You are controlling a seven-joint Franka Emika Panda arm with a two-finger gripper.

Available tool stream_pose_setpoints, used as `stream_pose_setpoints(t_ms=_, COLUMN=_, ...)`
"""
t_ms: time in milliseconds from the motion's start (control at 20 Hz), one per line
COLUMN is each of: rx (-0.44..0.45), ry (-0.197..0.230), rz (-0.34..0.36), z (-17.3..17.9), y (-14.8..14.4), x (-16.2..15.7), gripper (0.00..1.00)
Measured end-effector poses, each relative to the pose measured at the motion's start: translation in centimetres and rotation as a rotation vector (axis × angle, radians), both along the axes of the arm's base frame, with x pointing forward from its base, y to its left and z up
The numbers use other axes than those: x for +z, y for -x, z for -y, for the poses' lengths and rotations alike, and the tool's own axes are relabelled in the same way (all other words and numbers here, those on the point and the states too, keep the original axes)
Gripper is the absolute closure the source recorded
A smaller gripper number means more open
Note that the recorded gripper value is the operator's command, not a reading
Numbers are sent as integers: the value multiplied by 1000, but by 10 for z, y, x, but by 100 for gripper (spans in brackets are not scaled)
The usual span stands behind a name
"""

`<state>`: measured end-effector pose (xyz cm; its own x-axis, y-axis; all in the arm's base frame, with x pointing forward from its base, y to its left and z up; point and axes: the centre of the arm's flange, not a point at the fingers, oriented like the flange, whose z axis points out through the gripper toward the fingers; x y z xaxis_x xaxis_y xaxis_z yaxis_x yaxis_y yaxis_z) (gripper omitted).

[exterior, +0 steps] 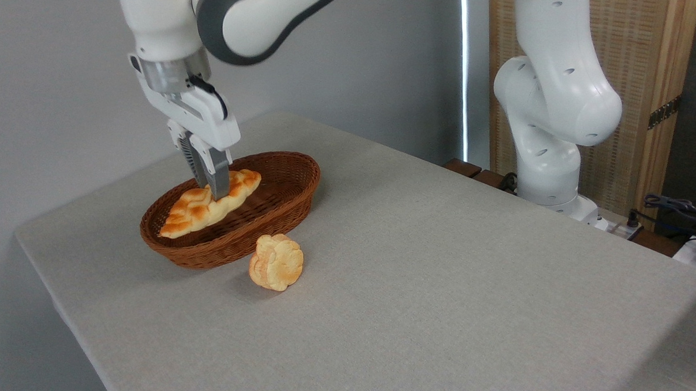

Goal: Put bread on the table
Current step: 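Carry the croissant over the basket rim and lower it onto the table, then open the gripper and raise it away from the croissant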

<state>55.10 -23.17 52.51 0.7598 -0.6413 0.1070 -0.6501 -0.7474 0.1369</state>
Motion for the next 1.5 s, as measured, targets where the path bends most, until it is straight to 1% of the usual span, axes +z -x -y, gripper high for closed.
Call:
stream_pose_setpoints(t_ms=50, rx=14, ry=-3, rz=-2, z=-17, y=-6, x=11, gripper=68)
stream_pose_setpoints(t_ms=150, rx=22, ry=-12, rz=-12, z=-50, y=-14, x=29, gripper=65)
stream_pose_setpoints(t_ms=300, rx=-6, ry=-26, rz=-5, z=-91, y=-20, x=41, gripper=60)
stream_pose_setpoints(t_ms=400, rx=-31, ry=-61, rz=6, z=-111, y=-25, x=39, gripper=59)
stream_pose_setpoints(t_ms=450, rx=-44, ry=-85, rz=8, z=-122, y=-27, x=37, gripper=57)
stream_pose_setpoints(t_ms=500, rx=-62, ry=-109, rz=10, z=-135, y=-30, x=34, gripper=49)
stream_pose_setpoints(t_ms=550, rx=-78, ry=-120, rz=10, z=-148, y=-33, x=31, gripper=33)
stream_pose_setpoints(t_ms=600, rx=-89, ry=-126, rz=8, z=-161, y=-36, x=29, gripper=20)
stream_pose_setpoints(t_ms=700, rx=-94, ry=-131, rz=-4, z=-182, y=-40, x=20, gripper=1)
stream_pose_setpoints(t_ms=800, rx=-90, ry=-133, rz=-10, z=-186, y=-42, x=8, gripper=0)
stream_pose_setpoints(t_ms=950, rx=-96, ry=-135, rz=-13, z=-181, y=-44, x=-5, gripper=0)
stream_pose_setpoints(t_ms=1350, rx=-107, ry=-135, rz=-20, z=-176, y=-43, x=-9, gripper=0)
stream_pose_setpoints(t_ms=1500, rx=-106, ry=-133, rz=-9, z=-176, y=-42, x=-4, gripper=0)
